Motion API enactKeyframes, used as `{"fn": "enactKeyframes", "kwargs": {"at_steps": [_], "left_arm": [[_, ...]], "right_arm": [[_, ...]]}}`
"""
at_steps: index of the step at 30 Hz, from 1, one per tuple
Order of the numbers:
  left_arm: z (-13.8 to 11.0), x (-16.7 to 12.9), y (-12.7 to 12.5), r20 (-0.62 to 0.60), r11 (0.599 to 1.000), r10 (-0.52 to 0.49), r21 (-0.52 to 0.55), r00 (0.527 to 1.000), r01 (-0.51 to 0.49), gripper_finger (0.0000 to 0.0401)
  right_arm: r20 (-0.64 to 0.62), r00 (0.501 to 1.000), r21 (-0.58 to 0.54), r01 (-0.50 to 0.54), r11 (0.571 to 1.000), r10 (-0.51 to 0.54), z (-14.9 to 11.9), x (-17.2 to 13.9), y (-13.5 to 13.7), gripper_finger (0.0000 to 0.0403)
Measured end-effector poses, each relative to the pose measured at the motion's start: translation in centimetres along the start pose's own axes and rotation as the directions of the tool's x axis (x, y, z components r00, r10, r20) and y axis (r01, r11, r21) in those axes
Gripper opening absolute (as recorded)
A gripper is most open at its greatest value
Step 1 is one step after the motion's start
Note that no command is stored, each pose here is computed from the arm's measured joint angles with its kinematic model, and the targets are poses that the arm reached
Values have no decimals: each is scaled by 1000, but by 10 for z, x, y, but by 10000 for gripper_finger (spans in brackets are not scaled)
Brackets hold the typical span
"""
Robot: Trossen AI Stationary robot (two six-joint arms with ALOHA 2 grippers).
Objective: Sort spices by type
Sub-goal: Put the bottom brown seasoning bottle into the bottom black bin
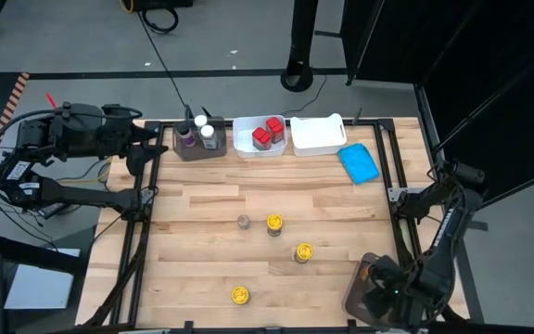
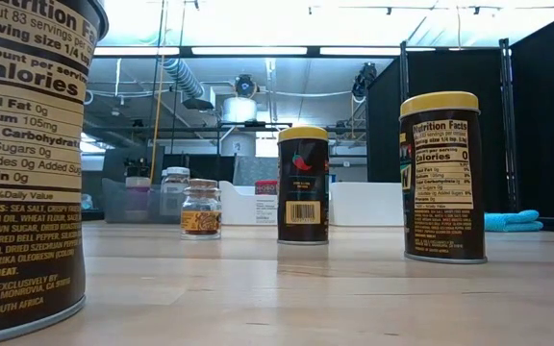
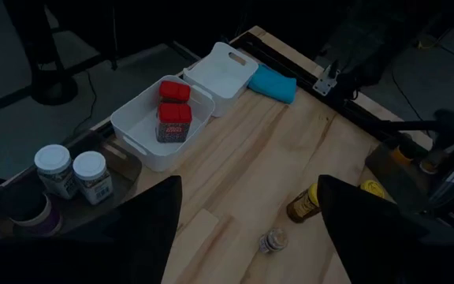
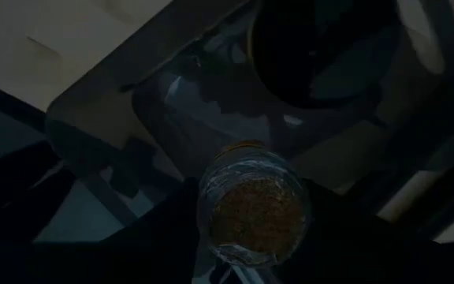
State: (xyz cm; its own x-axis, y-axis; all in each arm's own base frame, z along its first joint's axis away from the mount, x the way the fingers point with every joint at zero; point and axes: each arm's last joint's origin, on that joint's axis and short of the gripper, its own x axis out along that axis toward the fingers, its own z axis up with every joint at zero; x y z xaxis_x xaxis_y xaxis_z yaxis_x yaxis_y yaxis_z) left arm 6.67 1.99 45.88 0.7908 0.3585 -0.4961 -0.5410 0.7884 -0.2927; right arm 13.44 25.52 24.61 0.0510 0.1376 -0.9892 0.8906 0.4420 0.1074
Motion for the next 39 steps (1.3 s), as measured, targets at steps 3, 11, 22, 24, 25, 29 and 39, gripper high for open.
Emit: {"fn": "enactKeyframes", "kwargs": {"at_steps": [3,11,22,24,25,29,39], "left_arm": [[0,0,0,0,1000,0,-1,1000,0,301],[0,0,0,0,1000,0,-1,1000,0,301],[0,0,0,0,1000,0,-1,1000,0,301],[0,0,0,0,1000,0,-1,1000,0,301],[0,0,0,0,1000,0,-1,1000,0,301],[0,0,0,0,1000,0,-1,1000,0,301],[0,0,0,0,1000,0,-1,1000,0,301]], "right_arm": [[1,1000,3,1,1000,-1,2,9,-2,199],[-12,1000,5,-17,1000,17,5,30,-6,199],[29,1000,2,-4,1000,4,12,45,-13,199],[22,1000,1,-12,1000,12,12,49,-13,199],[21,1000,1,-15,1000,15,13,51,-14,199],[21,1000,1,-15,1000,15,15,58,-17,199],[16,1000,-17,-22,1000,22,17,65,-19,205]]}}
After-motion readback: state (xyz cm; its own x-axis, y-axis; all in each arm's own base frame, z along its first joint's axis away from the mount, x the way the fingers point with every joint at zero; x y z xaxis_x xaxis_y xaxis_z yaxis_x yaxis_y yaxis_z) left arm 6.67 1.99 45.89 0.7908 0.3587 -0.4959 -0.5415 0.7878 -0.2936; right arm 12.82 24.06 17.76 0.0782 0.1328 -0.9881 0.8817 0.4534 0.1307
